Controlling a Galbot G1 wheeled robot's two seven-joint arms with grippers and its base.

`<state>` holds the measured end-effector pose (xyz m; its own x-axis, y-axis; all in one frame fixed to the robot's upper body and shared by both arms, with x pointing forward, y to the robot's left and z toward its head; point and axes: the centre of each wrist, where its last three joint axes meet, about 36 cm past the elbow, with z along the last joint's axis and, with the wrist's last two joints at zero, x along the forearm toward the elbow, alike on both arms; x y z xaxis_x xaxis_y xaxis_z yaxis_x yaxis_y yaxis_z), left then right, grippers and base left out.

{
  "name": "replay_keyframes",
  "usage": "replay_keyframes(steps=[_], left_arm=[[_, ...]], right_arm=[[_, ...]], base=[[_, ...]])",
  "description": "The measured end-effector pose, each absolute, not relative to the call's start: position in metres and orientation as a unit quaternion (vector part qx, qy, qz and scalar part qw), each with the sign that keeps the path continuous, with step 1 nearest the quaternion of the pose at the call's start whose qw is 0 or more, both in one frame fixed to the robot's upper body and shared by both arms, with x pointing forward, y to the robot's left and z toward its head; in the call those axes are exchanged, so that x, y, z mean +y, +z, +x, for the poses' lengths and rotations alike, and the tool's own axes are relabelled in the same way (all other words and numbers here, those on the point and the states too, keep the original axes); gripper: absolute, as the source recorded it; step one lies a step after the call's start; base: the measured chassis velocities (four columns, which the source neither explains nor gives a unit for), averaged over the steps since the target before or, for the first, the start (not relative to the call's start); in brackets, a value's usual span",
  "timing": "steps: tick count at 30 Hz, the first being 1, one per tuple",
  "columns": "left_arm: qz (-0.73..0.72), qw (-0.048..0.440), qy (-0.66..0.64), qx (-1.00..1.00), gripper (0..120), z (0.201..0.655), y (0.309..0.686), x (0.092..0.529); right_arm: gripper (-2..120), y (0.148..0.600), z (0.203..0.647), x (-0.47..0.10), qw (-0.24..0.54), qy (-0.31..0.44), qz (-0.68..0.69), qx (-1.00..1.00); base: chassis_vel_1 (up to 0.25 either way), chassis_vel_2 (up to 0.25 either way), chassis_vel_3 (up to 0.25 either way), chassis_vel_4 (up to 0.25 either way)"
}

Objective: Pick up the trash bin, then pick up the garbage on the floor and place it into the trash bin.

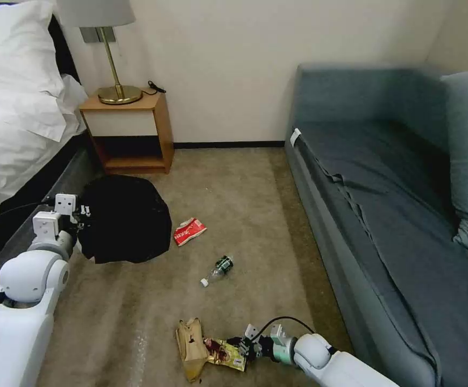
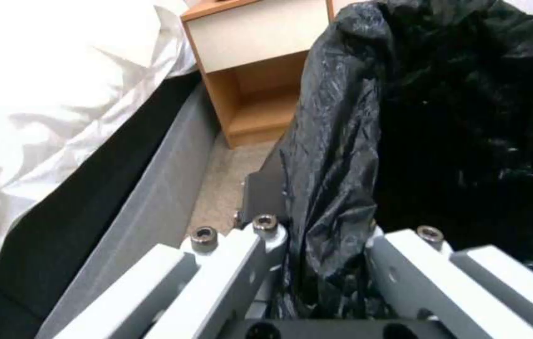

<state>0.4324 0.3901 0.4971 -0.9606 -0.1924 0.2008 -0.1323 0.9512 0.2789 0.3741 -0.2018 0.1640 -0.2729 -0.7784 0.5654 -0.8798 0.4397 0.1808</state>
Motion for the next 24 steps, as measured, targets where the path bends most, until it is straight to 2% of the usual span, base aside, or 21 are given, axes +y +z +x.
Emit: replay_keyframes(steps=[12, 19, 23, 24], left_arm=[[0.087, 0.115, -0.132, -0.981, 4, 0.438, 0.496, 0.394], [0.084, 0.115, -0.134, -0.981, 4, 0.44, 0.497, 0.396], [0.081, 0.117, -0.134, -0.981, 4, 0.439, 0.496, 0.396], [0.081, 0.117, -0.134, -0.981, 4, 0.439, 0.496, 0.396]], right_arm=[[0, 0.182, 0.385, -0.22, 0.28, 0.084, 0.518, -0.804], [0, 0.185, 0.385, -0.236, 0.288, 0.111, 0.521, -0.796], [13, 0.186, 0.383, -0.244, 0.295, 0.129, 0.53, -0.784], [13, 0.186, 0.383, -0.244, 0.295, 0.129, 0.53, -0.784]], base=[[0.0, 0.0, 0.0, 0.0], [0.0, 0.0, 0.0, 0.0], [0.0, 0.0, 0.0, 0.0], [0.0, 0.0, 0.0, 0.0]])
